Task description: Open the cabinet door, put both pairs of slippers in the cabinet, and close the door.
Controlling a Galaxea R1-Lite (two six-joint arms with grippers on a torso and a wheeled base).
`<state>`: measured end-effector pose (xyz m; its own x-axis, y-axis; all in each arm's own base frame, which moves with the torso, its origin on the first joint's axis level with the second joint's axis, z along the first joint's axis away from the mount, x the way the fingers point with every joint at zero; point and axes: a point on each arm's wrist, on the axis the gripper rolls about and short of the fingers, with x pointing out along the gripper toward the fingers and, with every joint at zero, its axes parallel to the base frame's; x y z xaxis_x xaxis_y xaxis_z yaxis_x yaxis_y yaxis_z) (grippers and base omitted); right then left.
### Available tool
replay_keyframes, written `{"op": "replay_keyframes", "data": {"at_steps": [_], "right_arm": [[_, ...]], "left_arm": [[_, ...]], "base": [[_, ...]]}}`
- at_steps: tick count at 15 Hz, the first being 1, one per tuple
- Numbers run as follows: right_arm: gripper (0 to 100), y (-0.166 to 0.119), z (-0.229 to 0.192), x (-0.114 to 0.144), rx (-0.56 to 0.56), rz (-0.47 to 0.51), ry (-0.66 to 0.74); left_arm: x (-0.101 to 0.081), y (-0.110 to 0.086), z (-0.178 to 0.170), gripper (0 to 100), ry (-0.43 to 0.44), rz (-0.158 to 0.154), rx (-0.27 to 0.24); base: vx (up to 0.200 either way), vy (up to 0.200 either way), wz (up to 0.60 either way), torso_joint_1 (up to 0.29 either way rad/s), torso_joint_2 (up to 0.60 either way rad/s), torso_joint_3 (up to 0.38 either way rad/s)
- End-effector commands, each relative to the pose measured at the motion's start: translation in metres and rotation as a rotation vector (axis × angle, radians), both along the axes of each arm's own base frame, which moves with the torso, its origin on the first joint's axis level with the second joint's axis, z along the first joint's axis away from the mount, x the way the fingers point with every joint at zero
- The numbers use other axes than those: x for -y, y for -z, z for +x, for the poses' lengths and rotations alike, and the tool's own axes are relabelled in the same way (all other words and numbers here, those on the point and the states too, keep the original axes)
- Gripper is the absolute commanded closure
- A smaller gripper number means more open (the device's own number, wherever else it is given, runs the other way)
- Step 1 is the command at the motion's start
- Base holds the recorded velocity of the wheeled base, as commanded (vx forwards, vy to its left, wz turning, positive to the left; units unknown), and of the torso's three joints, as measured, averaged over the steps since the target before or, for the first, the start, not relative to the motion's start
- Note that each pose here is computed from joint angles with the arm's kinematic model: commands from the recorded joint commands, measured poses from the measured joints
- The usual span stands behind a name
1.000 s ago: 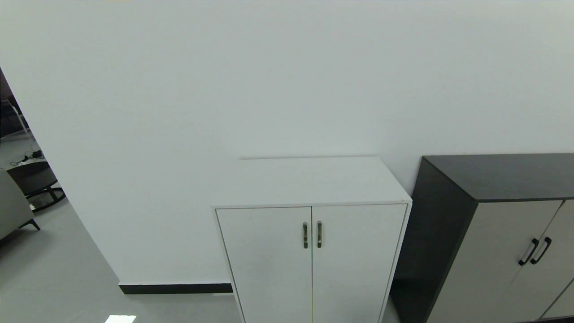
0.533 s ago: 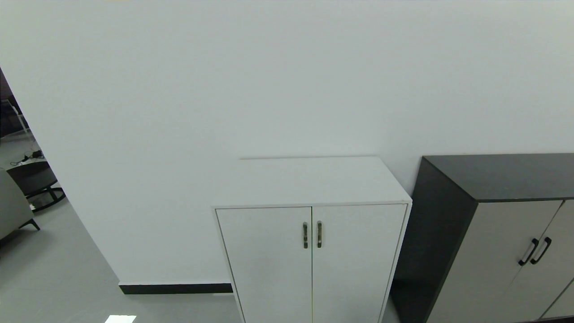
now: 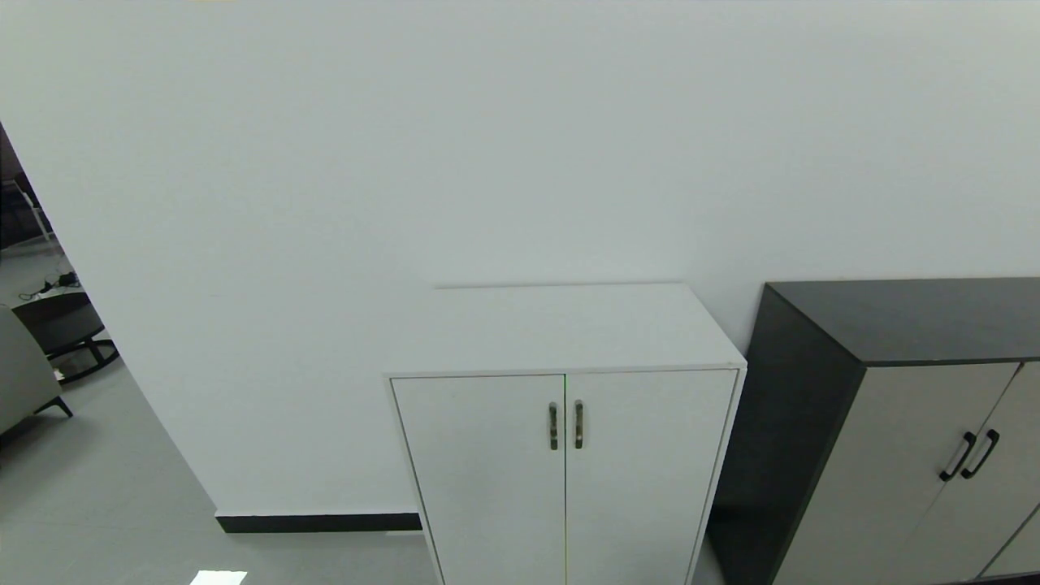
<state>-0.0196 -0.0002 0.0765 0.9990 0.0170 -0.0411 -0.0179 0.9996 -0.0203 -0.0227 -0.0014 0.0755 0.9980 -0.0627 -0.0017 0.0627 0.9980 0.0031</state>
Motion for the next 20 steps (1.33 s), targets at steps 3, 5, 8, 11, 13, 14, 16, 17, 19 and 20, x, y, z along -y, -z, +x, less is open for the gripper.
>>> {"op": "replay_keyframes", "data": {"at_steps": [3,5,8,11,13,14,16,17,19,20], "right_arm": [[100,0.0005,-0.0031,-0.0002,0.044,0.05,0.012],[100,0.0004,-0.0032,-0.0003,0.043,-0.008,0.015],[100,0.0004,-0.0031,0.0002,0.041,0.006,0.042],[100,0.0004,-0.0032,0.0002,0.043,0.007,0.036],[100,0.0008,-0.0031,0.0001,0.041,0.026,0.033],[100,0.0008,-0.0031,0.0,0.041,0.03,0.027],[100,0.0004,-0.0032,-0.0002,0.042,0.027,0.021],[100,0.0008,-0.0031,-0.0001,0.041,0.03,0.022],[100,0.0008,-0.0031,-0.0001,0.041,0.031,0.024],[100,0.0004,-0.0032,-0.0001,0.042,0.024,0.024]], "left_arm": [[0.0,0.0,0.0001,100,0.0,0.0,-0.001],[0.0,0.0,0.0001,100,0.0,0.0,-0.001],[0.0,0.0,0.0001,100,-0.001,-0.002,-0.001],[0.0001,0.0,0.0001,100,0.0,0.0,-0.001],[0.0002,0.0001,0.0001,100,0.008,0.003,-0.003],[0.0003,0.0,0.0001,100,0.012,0.001,-0.001],[0.0002,0.0,0.0001,100,0.011,0.0,-0.001],[0.0002,0.0,0.0001,100,0.011,0.0,-0.001],[0.0003,0.0,0.0001,100,0.009,0.0,-0.001],[0.0002,0.0,0.0001,100,0.011,0.001,-0.001]], "base": [[0.0,0.0,0.0,0.0,0.0,0.0],[0.0,0.0,0.0,0.0,0.0,0.0],[0.0,0.0,0.0,0.0,0.0,0.0],[0.0,0.0,0.0,0.0,0.0,0.0],[0.0,0.0,0.0,0.0,0.0,0.0],[0.0,0.0,0.0,0.0,0.0,0.0],[0.0,0.0,0.0,0.0,0.0,0.0],[0.0,0.0,0.0,0.0,0.0,0.0],[0.0,0.0,0.0,0.0,0.0,0.0],[0.0,0.0,0.0,0.0,0.0,0.0]]}}
